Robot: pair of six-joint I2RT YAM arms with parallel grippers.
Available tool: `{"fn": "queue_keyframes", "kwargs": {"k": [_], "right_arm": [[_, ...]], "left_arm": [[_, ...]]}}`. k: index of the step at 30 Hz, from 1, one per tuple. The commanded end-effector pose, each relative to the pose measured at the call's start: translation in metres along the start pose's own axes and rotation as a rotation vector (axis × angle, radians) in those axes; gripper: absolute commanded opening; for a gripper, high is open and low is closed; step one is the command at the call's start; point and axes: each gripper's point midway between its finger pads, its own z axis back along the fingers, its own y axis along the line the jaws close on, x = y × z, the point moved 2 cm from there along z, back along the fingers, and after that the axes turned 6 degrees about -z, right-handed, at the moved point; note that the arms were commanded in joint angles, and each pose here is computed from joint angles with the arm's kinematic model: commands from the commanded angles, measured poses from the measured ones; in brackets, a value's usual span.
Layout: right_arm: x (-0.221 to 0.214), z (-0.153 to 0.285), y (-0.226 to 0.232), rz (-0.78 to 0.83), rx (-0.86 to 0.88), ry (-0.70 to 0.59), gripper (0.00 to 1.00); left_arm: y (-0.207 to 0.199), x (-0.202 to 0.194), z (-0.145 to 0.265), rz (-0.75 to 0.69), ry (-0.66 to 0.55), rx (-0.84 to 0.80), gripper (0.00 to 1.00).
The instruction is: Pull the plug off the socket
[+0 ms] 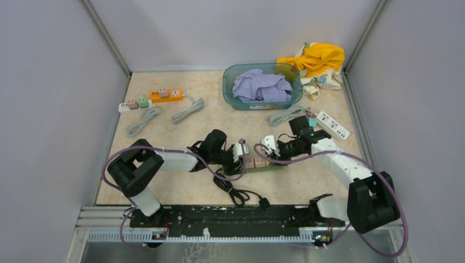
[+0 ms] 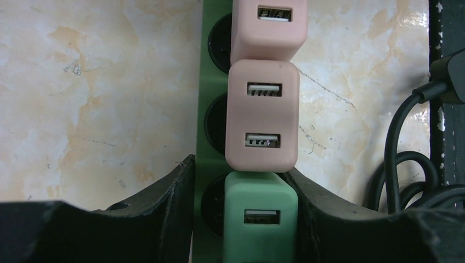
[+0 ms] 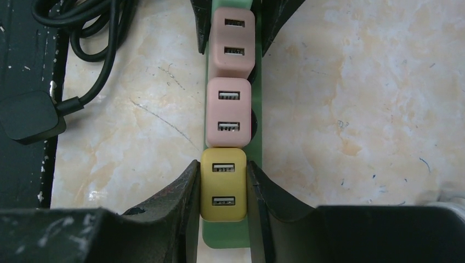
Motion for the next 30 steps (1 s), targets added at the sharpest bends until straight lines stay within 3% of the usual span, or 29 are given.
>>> {"fn": "queue_keyframes", "kwargs": {"k": [1, 5, 11, 23, 30], "right_arm": [[0.047, -0.02, 0.013, 0.112, 0.112, -0.158, 0.0], [0.061, -0.014, -0.003, 0.068, 0.038, -0.201, 0.0], [0.045, 0.012, -0.02, 0.031, -0.065, -0.205, 0.0], [0.059, -0.014, 0.014, 0.085, 0.116, -0.246, 0.0], [0.054, 0.012, -0.023, -0.043, -0.029, -0.268, 0.0]], "left_arm": [[-0.014, -0.041, 0.003, 0.101, 0.148, -0.016, 0.0], [-0.016, -0.043, 0.004, 0.105, 0.155, -0.015, 0.01], [-0.014, -0.047, 0.008, 0.109, 0.161, -0.002, 0.0], [-0.014, -0.044, 0.007, 0.117, 0.153, -0.008, 0.0], [-0.014, -0.044, 0.009, 0.121, 0.155, -0.003, 0.0]]}}
